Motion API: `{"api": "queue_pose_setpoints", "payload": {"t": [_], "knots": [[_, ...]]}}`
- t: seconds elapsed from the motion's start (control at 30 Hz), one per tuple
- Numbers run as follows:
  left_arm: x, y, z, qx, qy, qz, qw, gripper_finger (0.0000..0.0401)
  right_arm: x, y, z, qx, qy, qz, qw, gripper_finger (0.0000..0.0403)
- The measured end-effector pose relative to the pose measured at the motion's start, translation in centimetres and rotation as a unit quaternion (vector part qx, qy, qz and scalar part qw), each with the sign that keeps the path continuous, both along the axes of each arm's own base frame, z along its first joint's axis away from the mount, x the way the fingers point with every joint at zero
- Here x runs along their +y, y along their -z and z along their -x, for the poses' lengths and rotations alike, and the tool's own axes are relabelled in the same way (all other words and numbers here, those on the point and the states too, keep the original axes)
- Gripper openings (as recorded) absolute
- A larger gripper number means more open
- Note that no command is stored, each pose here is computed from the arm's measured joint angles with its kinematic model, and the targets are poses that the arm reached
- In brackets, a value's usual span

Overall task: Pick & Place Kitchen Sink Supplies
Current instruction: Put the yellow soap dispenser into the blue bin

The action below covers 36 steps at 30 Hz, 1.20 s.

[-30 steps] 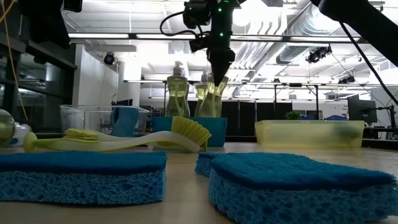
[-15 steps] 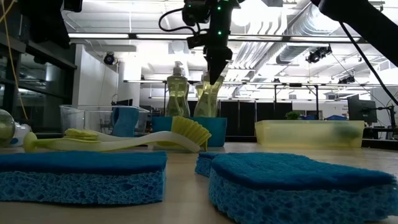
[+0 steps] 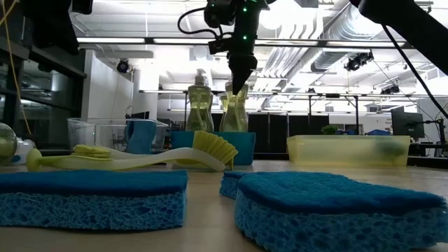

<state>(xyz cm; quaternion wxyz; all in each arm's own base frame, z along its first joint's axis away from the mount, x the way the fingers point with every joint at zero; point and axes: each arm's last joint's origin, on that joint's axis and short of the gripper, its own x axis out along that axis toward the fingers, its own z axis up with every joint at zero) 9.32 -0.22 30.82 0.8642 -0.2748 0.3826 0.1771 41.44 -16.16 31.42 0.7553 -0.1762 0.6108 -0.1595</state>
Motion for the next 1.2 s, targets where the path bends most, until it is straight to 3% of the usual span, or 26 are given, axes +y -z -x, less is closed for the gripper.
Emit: {"api": "queue_pose_setpoints", "payload": {"t": [0.27,0.7,1.2], "knots": [[0.0,0.0,0.0,0.0,0.0,0.0,1.0,0.0092,0.0,0.0,-0.2,-0.014,-0.004,-0.008,1.0,0.0312],[0.0,0.0,0.0,0.0,-0.001,0.0,1.0,0.0092,-2.4,-0.3,-0.2,-0.11,-0.004,-0.104,0.988,0.0312],[0.0,0.0,0.0,0.0,0.0,0.0,1.0,0.0092,-3.9,-0.5,0.2,-0.123,-0.006,-0.094,0.988,0.0312]]}}
